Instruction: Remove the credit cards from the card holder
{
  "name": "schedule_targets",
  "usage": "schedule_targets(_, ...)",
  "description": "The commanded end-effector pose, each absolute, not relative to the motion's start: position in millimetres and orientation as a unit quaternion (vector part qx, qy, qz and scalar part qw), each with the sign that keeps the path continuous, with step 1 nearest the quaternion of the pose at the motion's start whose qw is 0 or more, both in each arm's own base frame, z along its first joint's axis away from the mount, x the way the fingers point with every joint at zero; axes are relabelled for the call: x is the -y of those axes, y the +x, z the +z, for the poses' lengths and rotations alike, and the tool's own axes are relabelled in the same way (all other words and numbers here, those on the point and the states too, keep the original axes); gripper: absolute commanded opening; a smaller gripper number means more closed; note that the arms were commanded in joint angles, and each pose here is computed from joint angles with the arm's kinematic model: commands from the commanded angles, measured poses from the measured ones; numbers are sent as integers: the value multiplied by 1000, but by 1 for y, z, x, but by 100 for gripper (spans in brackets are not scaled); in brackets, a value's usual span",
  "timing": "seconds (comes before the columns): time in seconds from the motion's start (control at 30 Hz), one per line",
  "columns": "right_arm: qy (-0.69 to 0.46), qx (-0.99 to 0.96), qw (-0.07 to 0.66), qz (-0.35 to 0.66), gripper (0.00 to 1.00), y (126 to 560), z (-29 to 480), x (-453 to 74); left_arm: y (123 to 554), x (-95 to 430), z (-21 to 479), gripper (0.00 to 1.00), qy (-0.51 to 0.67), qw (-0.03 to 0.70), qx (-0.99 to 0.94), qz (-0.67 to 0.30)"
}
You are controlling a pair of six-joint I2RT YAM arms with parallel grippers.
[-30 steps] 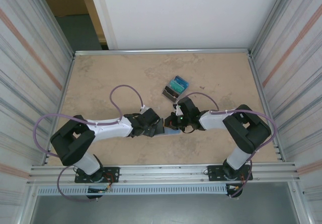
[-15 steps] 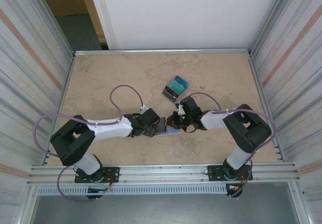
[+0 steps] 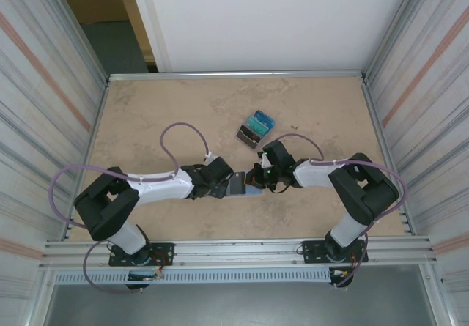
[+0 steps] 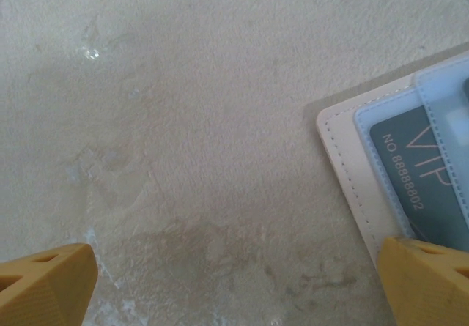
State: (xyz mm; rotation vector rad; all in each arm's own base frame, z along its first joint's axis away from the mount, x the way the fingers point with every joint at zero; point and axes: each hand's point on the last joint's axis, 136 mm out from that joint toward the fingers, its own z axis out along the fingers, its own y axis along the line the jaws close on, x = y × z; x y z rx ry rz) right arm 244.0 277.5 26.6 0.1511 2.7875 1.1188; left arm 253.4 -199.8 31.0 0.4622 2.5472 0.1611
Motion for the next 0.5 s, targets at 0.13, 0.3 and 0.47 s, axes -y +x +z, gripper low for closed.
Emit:
schedule_targets(0.13,45,-931,83,352,0,249,35,-269,262,191,35,99,183,274,-940,90)
schedule_targets(0.3,45,-931,84,352,0,250,36,-268,265,194,44,99,187,282,-937,86)
schedule_targets(0.47,45,-930,84,354,0,251,37,-269,266,202,58,99,188,298,-933,70)
